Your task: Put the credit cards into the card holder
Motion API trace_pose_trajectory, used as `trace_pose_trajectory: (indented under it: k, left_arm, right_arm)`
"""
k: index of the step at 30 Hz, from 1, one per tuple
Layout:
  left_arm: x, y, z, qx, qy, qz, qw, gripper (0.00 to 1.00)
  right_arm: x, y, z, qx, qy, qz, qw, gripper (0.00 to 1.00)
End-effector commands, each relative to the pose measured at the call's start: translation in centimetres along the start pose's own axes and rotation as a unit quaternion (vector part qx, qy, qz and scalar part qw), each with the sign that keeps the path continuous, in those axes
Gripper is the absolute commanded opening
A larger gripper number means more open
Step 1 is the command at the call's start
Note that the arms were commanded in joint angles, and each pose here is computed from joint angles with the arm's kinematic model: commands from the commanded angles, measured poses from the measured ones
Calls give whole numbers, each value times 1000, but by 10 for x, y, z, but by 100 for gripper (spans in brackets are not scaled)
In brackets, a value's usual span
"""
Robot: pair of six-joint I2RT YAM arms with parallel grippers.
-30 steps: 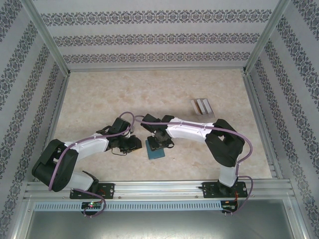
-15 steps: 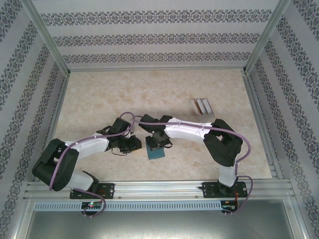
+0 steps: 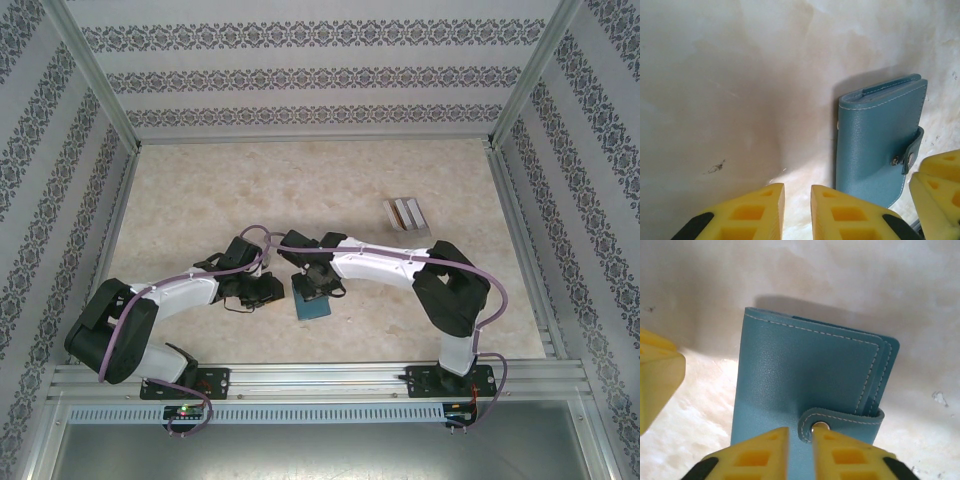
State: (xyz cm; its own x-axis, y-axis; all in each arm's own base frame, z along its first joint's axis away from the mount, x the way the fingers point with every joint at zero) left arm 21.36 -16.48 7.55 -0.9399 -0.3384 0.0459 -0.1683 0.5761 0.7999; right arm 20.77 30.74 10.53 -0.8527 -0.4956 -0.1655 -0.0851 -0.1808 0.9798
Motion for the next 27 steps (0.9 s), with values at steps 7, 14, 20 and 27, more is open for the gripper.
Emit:
trace_pose_trajectory:
  k: [7,14,20,27]
  left_arm:
    - [-1,-1,5,-1,-4,-1,1000,22]
    - [0,-1,6,-4,-6,1,1000,22]
    - [-1,-1,5,-1,-7,1,1000,22]
    - [0,1,4,-3,-10,2,1000,22]
  right_arm:
    - [6,-8,2,30,2,13,999,30]
    - [8,-13,-2,44,2,15,999,26]
    - [6,-12,-2,53,4,18,998,19]
    - [5,-16,0,54,6,24,998,12]
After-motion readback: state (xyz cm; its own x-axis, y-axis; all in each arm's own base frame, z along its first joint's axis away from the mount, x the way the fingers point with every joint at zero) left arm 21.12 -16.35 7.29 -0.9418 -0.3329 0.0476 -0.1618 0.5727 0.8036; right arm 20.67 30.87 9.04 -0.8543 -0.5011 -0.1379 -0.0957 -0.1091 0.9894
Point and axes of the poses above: each hand's point on the last joint's axis, 136 mm out from that joint toward the fingers, its own y axis back along the fingers, its own z axis along the line the jaws close on, x = y × z, the point moved 6 cm from there along y, back along the fingers, and after that the axes turned 10 degrees about y, right-handed, at the moved point
